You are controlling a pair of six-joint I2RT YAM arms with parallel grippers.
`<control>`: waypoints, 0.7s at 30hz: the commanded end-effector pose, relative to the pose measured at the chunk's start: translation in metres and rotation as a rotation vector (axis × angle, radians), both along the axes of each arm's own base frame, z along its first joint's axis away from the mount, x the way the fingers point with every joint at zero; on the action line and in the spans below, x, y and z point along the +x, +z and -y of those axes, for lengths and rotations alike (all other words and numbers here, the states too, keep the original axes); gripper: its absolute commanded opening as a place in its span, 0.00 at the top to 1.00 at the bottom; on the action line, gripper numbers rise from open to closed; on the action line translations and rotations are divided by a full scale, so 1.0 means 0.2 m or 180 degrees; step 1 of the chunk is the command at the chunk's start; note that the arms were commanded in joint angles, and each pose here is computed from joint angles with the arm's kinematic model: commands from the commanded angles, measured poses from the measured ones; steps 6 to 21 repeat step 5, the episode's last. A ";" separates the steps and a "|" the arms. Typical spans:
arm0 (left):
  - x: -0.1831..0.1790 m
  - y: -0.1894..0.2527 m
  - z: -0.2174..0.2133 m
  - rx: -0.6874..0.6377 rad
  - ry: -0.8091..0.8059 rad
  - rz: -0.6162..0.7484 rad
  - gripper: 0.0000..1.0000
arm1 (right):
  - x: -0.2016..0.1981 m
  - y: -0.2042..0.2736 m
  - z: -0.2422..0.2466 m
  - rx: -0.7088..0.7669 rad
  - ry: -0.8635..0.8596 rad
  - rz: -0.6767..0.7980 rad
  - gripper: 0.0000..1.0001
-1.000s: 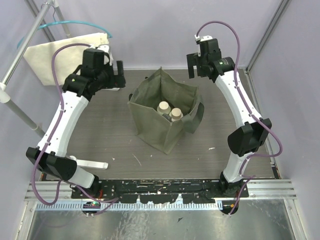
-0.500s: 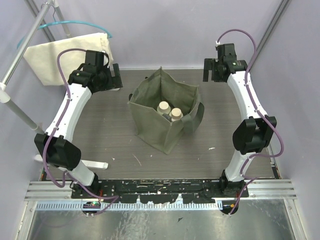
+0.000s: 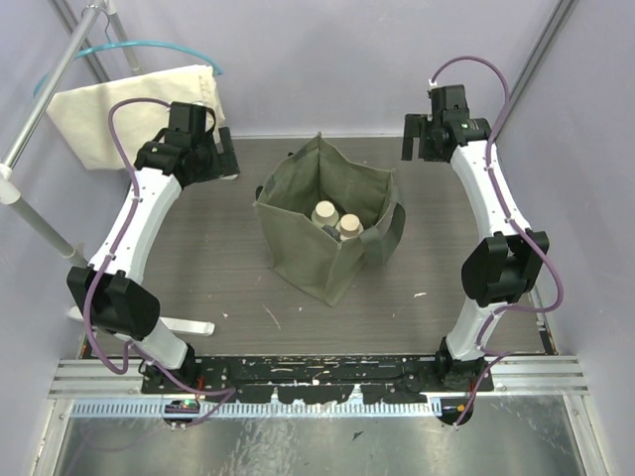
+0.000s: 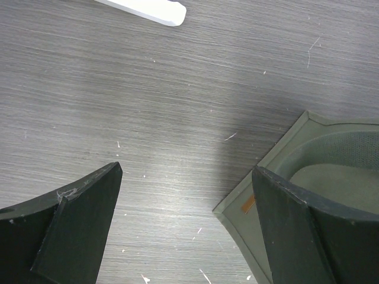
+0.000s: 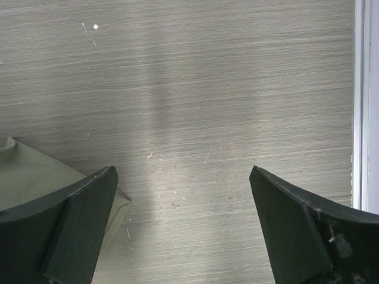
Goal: Place the personal care products into the canvas bag
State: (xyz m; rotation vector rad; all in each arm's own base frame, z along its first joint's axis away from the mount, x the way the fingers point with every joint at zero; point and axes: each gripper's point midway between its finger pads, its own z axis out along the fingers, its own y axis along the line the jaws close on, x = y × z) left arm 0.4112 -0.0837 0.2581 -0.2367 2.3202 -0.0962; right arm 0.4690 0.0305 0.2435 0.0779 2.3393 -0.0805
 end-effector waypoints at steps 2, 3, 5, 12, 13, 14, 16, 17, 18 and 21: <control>0.01 0.05 -0.02 0.0036 0.0017 0.0122 0.02 | 0.03 0.20 -0.01 0.0073 -0.0028 0.0333 0.00; 0.01 0.05 -0.02 0.0043 0.0012 0.0121 0.02 | 0.03 0.20 0.00 0.0071 -0.0033 0.0330 0.00; 0.01 0.05 -0.02 0.0058 0.0028 0.0112 0.02 | 0.03 0.20 -0.01 0.0077 -0.0030 0.0327 0.00; 0.01 0.05 -0.02 0.0058 0.0028 0.0112 0.02 | 0.03 0.20 -0.01 0.0077 -0.0030 0.0327 0.00; 0.01 0.05 -0.02 0.0058 0.0028 0.0112 0.02 | 0.03 0.20 -0.01 0.0077 -0.0030 0.0327 0.00; 0.01 0.05 -0.02 0.0058 0.0028 0.0112 0.02 | 0.03 0.20 -0.01 0.0077 -0.0030 0.0327 0.00; 0.01 0.05 -0.02 0.0058 0.0028 0.0112 0.02 | 0.03 0.20 -0.01 0.0077 -0.0030 0.0327 0.00; 0.01 0.05 -0.02 0.0058 0.0028 0.0112 0.02 | 0.03 0.20 -0.01 0.0077 -0.0030 0.0327 0.00; 0.01 0.05 -0.02 0.0058 0.0028 0.0112 0.02 | 0.03 0.20 -0.01 0.0077 -0.0030 0.0327 0.00; 0.01 0.05 -0.02 0.0058 0.0028 0.0112 0.02 | 0.03 0.20 -0.01 0.0077 -0.0030 0.0327 0.00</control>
